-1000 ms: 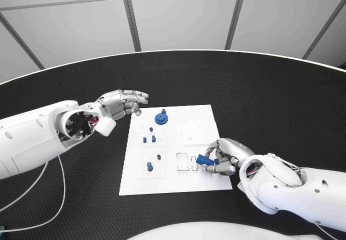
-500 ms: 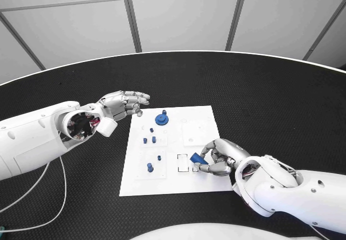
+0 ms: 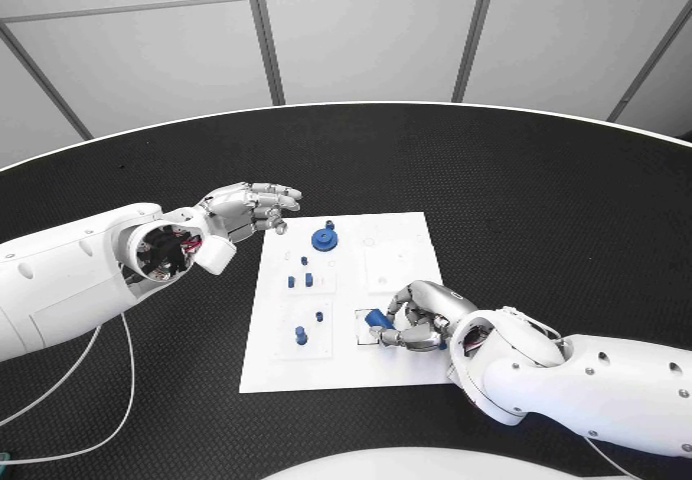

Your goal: Assemble the parts on the task board

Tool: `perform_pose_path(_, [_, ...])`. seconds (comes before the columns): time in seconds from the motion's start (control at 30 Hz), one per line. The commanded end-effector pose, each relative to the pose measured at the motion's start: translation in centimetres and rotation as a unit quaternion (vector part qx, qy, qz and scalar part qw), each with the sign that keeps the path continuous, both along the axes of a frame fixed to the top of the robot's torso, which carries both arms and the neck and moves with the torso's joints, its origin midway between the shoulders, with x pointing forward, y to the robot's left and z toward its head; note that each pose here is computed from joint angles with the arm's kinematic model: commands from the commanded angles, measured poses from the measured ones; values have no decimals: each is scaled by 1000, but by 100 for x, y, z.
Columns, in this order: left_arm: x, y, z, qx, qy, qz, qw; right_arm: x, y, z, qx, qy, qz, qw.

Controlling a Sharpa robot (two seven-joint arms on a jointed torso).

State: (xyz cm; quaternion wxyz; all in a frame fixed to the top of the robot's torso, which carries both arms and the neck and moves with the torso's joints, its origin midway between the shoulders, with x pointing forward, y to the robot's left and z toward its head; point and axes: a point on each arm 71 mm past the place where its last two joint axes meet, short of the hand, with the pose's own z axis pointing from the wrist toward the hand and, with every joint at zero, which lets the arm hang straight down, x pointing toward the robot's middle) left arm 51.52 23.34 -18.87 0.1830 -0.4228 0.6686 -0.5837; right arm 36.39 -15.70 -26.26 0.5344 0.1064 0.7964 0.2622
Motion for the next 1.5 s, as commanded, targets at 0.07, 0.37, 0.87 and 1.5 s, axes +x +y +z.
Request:
perform_pose_path(0.07, [0, 2, 0, 0, 0, 0, 1000, 31, 29, -30, -5, 3, 2, 1000])
perform_pose_path(0.37, [-3, 2, 1, 0, 0, 1, 1000, 75, 67, -55, -6, 3, 0, 1000])
perform_pose_path(0.87, [-8, 9, 1, 2, 1, 1, 1000, 89, 83, -60, -6, 2, -2, 1000])
perform_pose_path(1.5, [-11, 15, 3, 2, 2, 1, 1000, 72, 108, -36, 2, -3, 1, 1000])
